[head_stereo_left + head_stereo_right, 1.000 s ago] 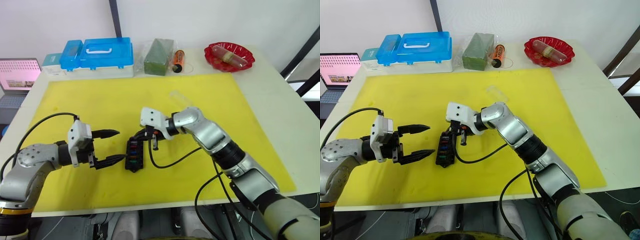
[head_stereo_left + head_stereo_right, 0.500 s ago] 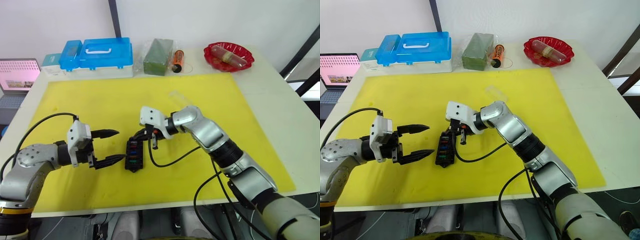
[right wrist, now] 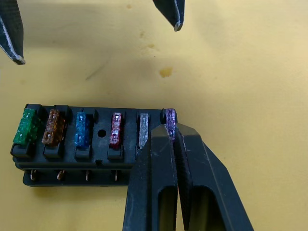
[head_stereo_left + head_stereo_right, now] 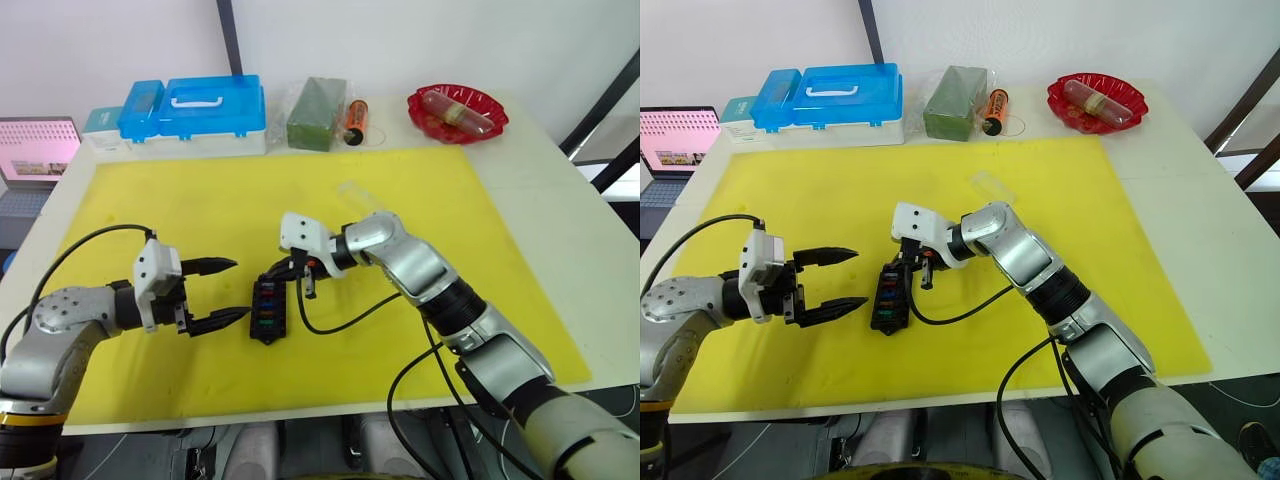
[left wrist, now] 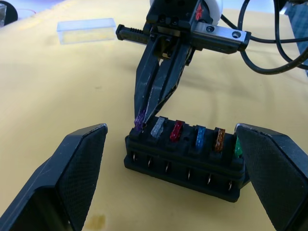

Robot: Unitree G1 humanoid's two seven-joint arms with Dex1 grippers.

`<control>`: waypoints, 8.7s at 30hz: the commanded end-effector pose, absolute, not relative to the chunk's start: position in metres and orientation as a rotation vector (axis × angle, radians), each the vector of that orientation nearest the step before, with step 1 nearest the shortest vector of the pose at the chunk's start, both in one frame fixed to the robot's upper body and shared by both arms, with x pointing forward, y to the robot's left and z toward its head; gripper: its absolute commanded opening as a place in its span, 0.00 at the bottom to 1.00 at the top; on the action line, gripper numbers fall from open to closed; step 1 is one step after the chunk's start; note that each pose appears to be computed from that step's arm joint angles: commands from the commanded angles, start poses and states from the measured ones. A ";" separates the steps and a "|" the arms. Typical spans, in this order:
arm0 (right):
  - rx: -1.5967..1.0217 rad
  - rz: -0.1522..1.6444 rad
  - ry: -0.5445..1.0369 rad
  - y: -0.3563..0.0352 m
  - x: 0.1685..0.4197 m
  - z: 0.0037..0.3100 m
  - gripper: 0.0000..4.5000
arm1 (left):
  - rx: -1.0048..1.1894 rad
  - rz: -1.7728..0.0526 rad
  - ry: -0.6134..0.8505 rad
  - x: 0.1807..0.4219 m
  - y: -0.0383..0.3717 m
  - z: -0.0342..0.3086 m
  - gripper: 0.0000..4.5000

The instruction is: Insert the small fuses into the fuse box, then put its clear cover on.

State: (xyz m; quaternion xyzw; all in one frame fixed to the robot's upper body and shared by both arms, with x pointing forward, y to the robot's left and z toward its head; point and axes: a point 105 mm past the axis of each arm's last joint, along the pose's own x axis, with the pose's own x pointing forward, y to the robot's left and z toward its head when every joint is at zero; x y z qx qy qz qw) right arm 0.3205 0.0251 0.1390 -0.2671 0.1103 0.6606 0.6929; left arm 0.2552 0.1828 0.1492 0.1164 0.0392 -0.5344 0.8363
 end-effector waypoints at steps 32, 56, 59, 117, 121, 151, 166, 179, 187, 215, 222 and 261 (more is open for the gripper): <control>-0.521 1.535 0.195 0.022 0.312 0.165 0.29 | 0.274 -1.144 0.053 0.256 0.179 0.155 1.00; -0.489 1.514 0.193 0.035 0.315 0.148 0.01 | 0.281 -1.152 0.047 0.255 0.176 0.156 1.00; -0.481 1.511 0.231 0.031 0.317 0.136 0.01 | 0.281 -1.153 0.047 0.254 0.176 0.156 1.00; -0.400 1.478 0.078 0.023 0.305 0.172 0.01 | 0.331 -1.131 0.046 0.256 0.190 0.157 1.00; -0.353 1.468 0.031 0.019 0.297 0.194 0.01 | 0.350 -1.122 0.040 0.260 0.195 0.159 1.00; -0.414 0.576 0.095 -0.225 0.344 0.172 0.99 | 0.348 -0.641 -0.149 0.296 0.289 0.196 1.00; -0.330 0.690 0.024 -0.130 0.392 0.189 0.99 | 0.368 -1.194 -0.231 0.293 0.153 0.235 1.00; -0.302 0.605 0.037 -0.123 0.432 0.161 0.99 | 0.300 -1.166 -0.280 0.303 0.121 0.232 1.00; -0.285 0.638 0.070 -0.120 0.437 0.151 0.99 | 0.310 -1.160 -0.265 0.310 0.117 0.230 1.00; -0.301 0.661 0.074 -0.122 0.433 0.148 0.42 | 0.326 -1.176 -0.245 0.308 0.118 0.223 1.00; -0.301 0.795 0.153 -0.142 0.365 0.152 0.42 | 0.320 -1.222 -0.198 0.290 0.124 0.213 1.00; -0.367 0.786 0.228 -0.145 0.333 0.140 0.42 | 0.264 -1.290 -0.163 0.264 0.123 0.209 1.00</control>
